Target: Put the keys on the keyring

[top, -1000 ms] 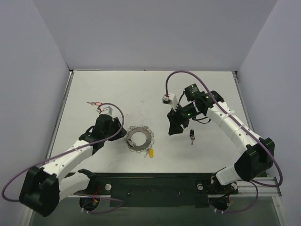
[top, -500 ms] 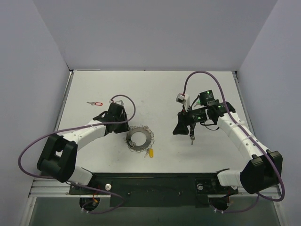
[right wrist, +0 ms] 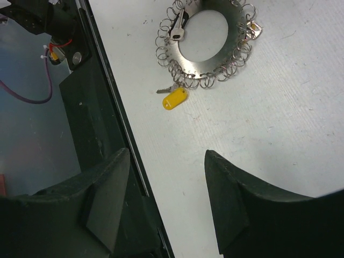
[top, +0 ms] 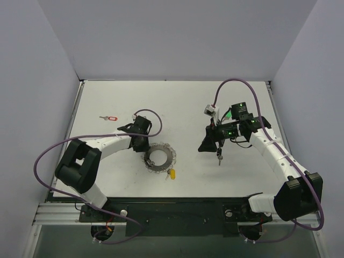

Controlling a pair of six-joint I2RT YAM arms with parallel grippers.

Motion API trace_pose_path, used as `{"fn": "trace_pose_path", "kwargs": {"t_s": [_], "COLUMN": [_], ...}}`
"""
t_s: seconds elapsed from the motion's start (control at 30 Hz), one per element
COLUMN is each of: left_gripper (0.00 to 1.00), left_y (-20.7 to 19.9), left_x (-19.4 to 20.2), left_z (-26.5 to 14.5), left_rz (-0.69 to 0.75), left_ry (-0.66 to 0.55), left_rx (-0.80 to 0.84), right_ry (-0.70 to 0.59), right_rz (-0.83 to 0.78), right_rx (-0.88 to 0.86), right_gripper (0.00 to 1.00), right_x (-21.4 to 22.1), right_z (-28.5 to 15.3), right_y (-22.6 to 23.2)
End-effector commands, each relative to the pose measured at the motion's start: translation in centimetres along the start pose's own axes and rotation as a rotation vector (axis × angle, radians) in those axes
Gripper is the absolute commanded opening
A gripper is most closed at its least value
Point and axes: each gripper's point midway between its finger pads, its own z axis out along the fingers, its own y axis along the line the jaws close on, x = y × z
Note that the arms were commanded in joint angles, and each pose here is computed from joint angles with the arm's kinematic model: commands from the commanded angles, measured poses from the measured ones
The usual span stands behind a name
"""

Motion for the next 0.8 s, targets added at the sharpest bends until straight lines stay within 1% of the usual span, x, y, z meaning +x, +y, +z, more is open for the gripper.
{"fn": "trace_pose_path", "kwargs": {"t_s": [0.0,0.3,0.47,0.63,0.77], "left_gripper": [0.23,0.26,0.27,0.27,0.27], "left_y": [-0.1,-0.2,0.1,-0.2,-0.3], "left_x": [-1.7,-2.8,-2.1,-1.2,-1.2], "left_z": [-0.7,-1.8,-1.7,-1.9,-2.4], "left_rz": [0.023,0.073,0.079,0.073,0.065], "left_ry": [-0.048,-0.089,-0.061,-0.042,-0.054], "left_rx": [-0.040,-0.077,-0.084,-0.046,-0.027], "right_ry": [-0.024,-0.026,-0.026,-0.026,-0.024], "right_rz": [0.011,0.018,0.024,0.027,0.031], "right_rx": [-0.056,-0.063,-0.065,-0.069,-0.071], "right_gripper": [0.53,0.53,0.53,0.53,0.53], "right_x": [0.0,0.1,0.2,0.2,0.3], "right_z": [0.1,0.0,0.0,0.1,0.1], "right_y": [0.8,0.8,0.8,0.7,0.8]}}
